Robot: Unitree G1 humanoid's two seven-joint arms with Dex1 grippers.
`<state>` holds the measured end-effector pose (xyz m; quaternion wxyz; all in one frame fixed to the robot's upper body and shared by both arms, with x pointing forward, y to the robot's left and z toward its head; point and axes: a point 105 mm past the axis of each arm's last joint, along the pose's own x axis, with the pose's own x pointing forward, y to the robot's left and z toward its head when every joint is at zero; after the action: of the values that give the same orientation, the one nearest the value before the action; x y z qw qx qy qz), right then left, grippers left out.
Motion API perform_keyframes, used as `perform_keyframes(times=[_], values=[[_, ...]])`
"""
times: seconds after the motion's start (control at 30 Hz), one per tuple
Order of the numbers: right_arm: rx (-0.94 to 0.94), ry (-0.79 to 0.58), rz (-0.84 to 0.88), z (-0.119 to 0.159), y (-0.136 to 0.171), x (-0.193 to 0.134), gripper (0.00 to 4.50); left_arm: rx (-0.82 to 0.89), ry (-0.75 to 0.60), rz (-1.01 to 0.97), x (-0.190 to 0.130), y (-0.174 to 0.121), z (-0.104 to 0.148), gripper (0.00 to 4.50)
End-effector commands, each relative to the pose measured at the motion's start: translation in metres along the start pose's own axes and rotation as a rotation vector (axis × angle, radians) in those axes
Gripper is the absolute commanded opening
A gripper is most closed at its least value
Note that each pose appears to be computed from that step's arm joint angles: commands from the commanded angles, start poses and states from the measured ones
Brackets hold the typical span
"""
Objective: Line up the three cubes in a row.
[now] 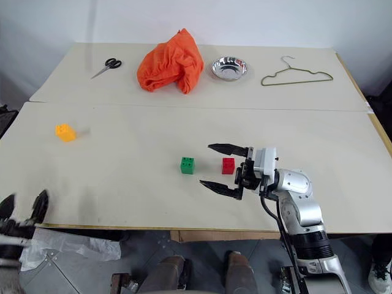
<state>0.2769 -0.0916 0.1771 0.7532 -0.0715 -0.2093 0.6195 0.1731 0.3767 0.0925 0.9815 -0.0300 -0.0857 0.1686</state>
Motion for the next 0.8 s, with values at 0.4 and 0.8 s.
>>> perform_keyframes(times=[0.4, 0.8], values=[[-0.061, 0.042, -0.144, 0.009, -0.036, -0.006, 4.5, -0.03, -0.026, 0.217, 0.075, -0.051, 0.038, 4.48], [-0.08, 0.041, -0.136, 0.011, -0.026, -0.001, 4.5, 0.07, 0.054, 0.102, 0.195, -0.062, 0.04, 4.48]])
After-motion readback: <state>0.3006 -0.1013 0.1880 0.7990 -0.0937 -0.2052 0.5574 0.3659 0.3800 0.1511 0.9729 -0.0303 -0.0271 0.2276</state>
